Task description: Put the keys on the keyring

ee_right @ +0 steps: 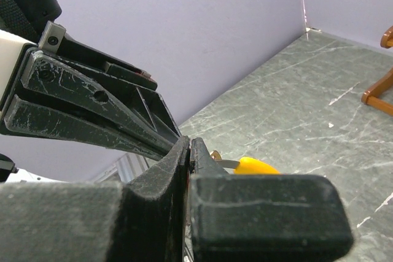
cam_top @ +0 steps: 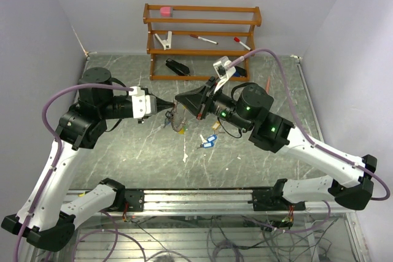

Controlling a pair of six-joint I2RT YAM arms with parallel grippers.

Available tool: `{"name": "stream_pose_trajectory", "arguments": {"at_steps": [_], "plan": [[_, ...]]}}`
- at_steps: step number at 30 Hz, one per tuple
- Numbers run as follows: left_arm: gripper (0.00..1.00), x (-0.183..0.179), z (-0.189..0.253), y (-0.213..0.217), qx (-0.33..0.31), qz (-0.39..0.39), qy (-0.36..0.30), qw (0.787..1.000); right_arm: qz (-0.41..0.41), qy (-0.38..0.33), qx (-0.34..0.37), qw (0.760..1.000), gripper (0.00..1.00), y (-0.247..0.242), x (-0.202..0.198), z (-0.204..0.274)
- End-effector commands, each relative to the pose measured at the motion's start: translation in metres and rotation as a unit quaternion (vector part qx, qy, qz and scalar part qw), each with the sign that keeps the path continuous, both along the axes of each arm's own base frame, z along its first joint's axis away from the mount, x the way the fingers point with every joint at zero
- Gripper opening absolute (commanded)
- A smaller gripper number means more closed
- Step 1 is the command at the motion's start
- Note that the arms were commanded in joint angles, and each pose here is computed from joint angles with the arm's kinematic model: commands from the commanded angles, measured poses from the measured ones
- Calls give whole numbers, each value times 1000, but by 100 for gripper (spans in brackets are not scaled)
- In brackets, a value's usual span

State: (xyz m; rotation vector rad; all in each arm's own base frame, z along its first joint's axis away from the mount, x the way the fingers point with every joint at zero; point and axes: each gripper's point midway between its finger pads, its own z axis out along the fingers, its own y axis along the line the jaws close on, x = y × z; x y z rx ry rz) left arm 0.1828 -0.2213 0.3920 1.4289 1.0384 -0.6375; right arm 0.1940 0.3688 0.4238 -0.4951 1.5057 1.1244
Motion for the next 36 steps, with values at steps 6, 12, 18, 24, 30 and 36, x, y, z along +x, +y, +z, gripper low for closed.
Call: {"name": "stream_pose_trajectory", "arguments": {"at_steps": [6,12,18,24,30,36], "plan": [[12,-18,9,-5,-14,-46,-6,999,-18,-14,34,999,0,1,9,14],[20,-17,14,-3,-16,-34,-7,999,-18,-18,27,999,0,-1,9,8],[35,-19,11,4,-7,-13,-10,1000,-10,-31,28,999,0,-4,4,7],[46,-16,14,8,-9,11,-4,1000,-2,-49,35,998,0,-9,-2,14],[42,1,16,12,-31,68,17,997,6,-72,42,997,0,-14,-8,21],[42,-3,30,2,-53,35,38,997,36,-109,40,993,0,-12,-19,28]]}}
